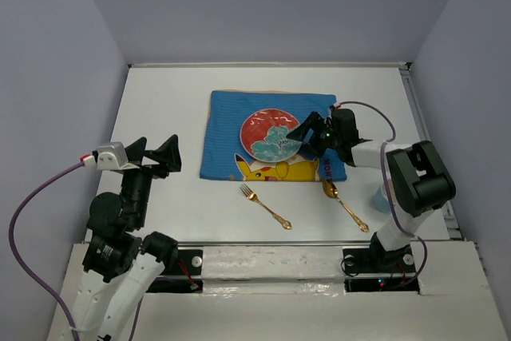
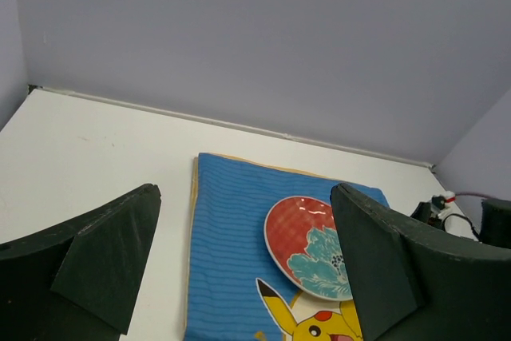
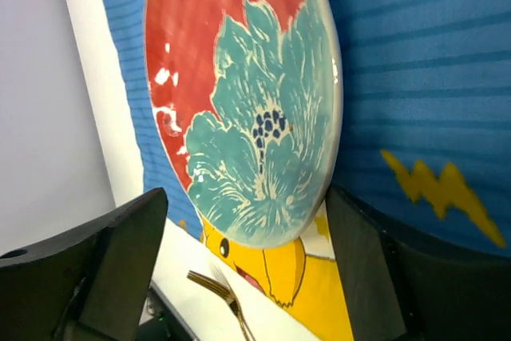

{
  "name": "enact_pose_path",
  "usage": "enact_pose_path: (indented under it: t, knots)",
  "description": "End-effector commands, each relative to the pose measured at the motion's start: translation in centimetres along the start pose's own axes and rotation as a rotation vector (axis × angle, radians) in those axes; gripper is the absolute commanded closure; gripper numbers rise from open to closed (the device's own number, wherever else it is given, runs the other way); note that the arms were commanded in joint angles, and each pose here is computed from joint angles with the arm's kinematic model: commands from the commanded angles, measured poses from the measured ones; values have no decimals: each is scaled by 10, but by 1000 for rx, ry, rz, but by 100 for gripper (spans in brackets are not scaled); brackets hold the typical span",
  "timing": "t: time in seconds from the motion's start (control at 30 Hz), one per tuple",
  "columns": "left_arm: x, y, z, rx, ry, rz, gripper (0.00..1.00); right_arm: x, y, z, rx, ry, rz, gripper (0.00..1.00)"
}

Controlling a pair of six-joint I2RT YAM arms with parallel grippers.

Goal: Set the dinner table for one person

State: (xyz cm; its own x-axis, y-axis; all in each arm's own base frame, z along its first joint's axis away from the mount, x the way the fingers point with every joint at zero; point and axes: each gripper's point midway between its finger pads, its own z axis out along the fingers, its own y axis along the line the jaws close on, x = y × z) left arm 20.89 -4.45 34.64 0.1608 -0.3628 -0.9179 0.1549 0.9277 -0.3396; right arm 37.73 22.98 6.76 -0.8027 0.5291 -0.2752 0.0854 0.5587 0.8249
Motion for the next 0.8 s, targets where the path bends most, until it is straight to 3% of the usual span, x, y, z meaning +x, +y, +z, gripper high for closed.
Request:
enact_pose_path:
  t: [0.0, 0.23, 0.33, 0.37, 0.43, 0.5, 0.7, 0.77]
  knots:
    - [-10, -6, 1, 27, -33, -11, 1, -36, 26, -33, 52, -156, -182, 13]
    - [-19, -10, -8, 58, -65, -26, 1, -54, 18, -112, 298, -320, -298, 16]
    - [-27, -12, -16, 77, -96, -39, 1, -68, -2, -169, 504, -455, -312, 26]
    - [-31, -13, -20, 90, -110, -47, 1, -79, -11, -191, 596, -532, -291, 34]
    - [-34, -15, -24, 106, -120, -56, 1, -70, -31, -224, 739, -536, -259, 38]
    - [-38, -17, -29, 125, -129, -70, 1, -74, -29, -260, 814, -622, -207, 40]
    - [-42, -17, -40, 148, -137, -112, 1, -36, -41, -320, 1009, -545, -85, 47]
    - [-45, -12, -44, 132, -143, -132, 1, -21, -40, -323, 1008, -480, -65, 45]
